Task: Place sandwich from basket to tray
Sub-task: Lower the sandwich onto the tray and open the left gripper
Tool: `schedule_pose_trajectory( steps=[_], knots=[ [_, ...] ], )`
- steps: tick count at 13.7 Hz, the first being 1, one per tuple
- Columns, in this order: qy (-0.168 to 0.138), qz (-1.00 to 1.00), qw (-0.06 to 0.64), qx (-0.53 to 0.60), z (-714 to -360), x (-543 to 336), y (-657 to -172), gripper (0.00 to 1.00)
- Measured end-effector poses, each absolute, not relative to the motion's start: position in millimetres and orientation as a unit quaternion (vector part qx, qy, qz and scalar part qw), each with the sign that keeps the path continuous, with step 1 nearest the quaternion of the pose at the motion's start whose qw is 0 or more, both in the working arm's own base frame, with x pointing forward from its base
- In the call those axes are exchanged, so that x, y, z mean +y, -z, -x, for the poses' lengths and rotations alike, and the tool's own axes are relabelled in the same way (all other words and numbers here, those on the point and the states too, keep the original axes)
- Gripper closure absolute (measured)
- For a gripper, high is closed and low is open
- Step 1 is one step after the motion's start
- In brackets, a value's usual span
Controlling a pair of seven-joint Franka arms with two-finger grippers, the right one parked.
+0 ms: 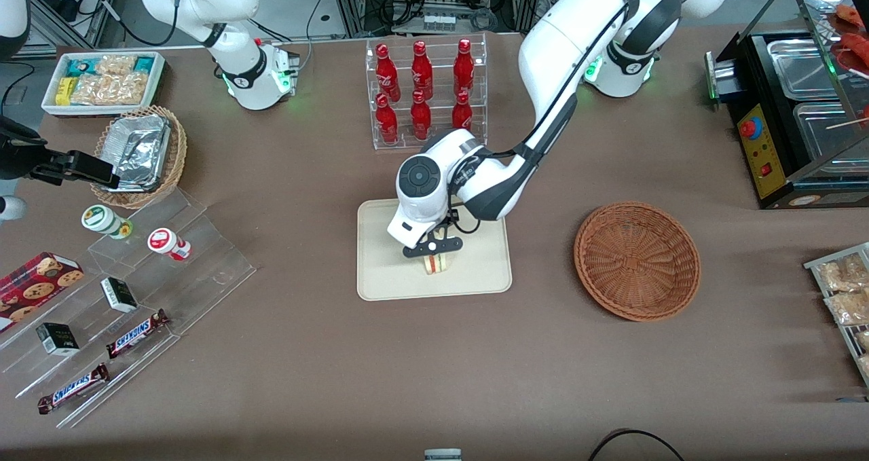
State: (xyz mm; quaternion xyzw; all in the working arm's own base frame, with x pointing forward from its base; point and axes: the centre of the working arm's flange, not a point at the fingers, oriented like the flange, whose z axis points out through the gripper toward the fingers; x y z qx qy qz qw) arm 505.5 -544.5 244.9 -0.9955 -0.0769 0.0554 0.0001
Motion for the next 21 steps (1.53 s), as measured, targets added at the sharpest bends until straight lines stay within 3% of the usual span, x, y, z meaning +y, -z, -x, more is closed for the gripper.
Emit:
schedule_pose_trajectory(
  steps=[4, 6, 13, 18, 21],
  knots=[
    [-0.047, 0.996, -0.009, -0.082, -514, -544, -255, 0.19],
    [-0.039, 0.995, -0.015, -0.089, -525, -538, -283, 0.01],
    [-0.024, 1.0, -0.004, -0.009, -541, -494, -401, 0.0],
    [-0.034, 0.999, 0.014, -0.01, -580, -396, -444, 0.0],
    [-0.047, 0.998, 0.026, 0.024, -590, -330, -446, 0.0]
  ],
)
